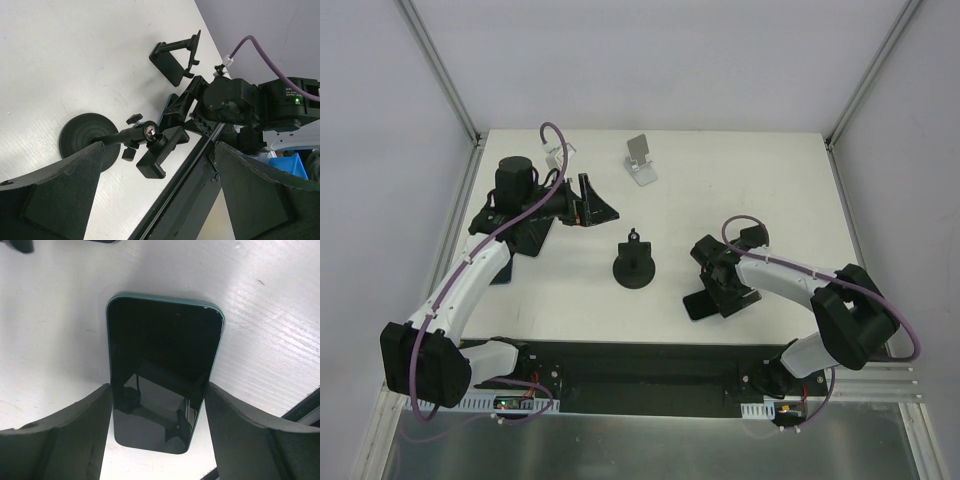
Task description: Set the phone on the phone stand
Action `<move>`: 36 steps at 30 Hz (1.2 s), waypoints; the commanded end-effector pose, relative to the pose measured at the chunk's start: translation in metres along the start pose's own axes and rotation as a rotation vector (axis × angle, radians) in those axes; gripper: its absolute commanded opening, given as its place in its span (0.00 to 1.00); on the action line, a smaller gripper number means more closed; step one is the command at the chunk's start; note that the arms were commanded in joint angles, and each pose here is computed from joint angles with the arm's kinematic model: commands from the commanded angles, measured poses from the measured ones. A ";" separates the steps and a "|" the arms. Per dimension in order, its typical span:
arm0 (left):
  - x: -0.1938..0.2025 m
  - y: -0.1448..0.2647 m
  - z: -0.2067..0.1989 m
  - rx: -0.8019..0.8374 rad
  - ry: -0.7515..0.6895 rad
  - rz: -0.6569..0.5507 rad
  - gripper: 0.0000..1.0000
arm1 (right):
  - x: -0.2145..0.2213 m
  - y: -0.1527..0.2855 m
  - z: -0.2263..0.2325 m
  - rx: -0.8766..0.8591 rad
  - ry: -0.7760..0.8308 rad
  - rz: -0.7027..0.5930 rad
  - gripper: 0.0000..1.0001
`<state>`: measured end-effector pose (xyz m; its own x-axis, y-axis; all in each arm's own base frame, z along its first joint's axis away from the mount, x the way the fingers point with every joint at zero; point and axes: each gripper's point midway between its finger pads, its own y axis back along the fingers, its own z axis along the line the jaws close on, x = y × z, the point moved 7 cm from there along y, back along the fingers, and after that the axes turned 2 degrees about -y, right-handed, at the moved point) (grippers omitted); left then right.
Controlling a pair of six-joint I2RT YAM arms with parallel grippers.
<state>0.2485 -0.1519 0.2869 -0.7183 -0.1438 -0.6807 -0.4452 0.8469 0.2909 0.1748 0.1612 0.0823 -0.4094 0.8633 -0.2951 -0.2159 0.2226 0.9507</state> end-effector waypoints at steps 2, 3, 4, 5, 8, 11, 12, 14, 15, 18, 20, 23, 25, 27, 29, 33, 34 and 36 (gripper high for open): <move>-0.004 0.001 -0.003 0.021 -0.024 0.003 0.90 | 0.009 -0.012 0.001 0.041 -0.031 0.056 0.58; -0.004 0.001 -0.004 0.021 -0.027 0.002 0.91 | 0.010 -0.013 0.002 0.044 -0.026 0.064 0.56; -0.004 0.001 -0.003 0.019 -0.025 0.003 0.91 | 0.012 -0.014 0.003 0.050 -0.018 0.074 0.50; -0.004 0.000 -0.003 0.022 -0.025 0.004 0.90 | 0.013 -0.016 0.002 0.063 -0.002 0.077 0.42; -0.004 0.000 -0.002 0.023 -0.020 0.009 0.90 | 0.009 -0.012 0.002 0.082 0.022 0.045 0.14; -0.004 0.000 -0.003 0.025 -0.022 0.008 0.90 | 0.003 -0.003 0.003 0.038 0.031 -0.004 0.01; -0.003 0.000 -0.003 0.023 -0.020 0.009 0.90 | 0.003 -0.001 0.003 0.024 0.039 -0.010 0.01; -0.003 0.000 -0.002 0.024 -0.019 0.011 0.90 | -0.002 0.003 0.002 -0.028 0.040 -0.030 0.01; -0.004 -0.001 -0.002 0.021 -0.020 0.009 0.90 | 0.000 0.007 0.002 -0.057 0.059 -0.038 0.01; -0.003 -0.002 -0.001 0.023 -0.013 0.015 0.91 | -0.004 0.018 0.002 -0.183 0.107 -0.124 0.01; -0.003 -0.001 -0.001 0.024 -0.017 0.013 0.90 | -0.009 0.024 0.005 -0.284 0.151 -0.208 0.01; -0.003 -0.001 -0.001 0.019 -0.017 0.011 0.90 | -0.011 0.031 0.008 -0.394 0.225 -0.262 0.01; -0.003 -0.001 -0.001 0.020 -0.018 0.011 0.91 | -0.012 0.029 0.004 -0.414 0.252 -0.272 0.01; -0.003 -0.002 -0.001 0.024 -0.014 0.014 0.90 | -0.013 0.035 0.006 -0.447 0.312 -0.273 0.01; -0.003 -0.002 -0.001 0.030 -0.007 0.020 0.91 | -0.014 0.043 0.006 -0.418 0.342 -0.268 0.33; -0.003 -0.002 -0.002 0.030 -0.012 0.016 0.90 | -0.016 0.049 0.008 -0.331 0.361 -0.258 0.96; -0.003 -0.001 -0.002 0.030 -0.014 0.016 0.91 | -0.014 0.050 0.009 -0.317 0.366 -0.237 0.96; -0.002 -0.002 0.000 0.021 -0.012 0.016 0.90 | -0.016 0.046 0.011 -0.263 0.343 -0.219 0.96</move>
<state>0.2520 -0.1532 0.2806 -0.7365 -0.1376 -0.6623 -0.4327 0.8485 0.3049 0.1779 0.1679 0.1289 -0.5652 0.6113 -0.5540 -0.5950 0.1631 0.7870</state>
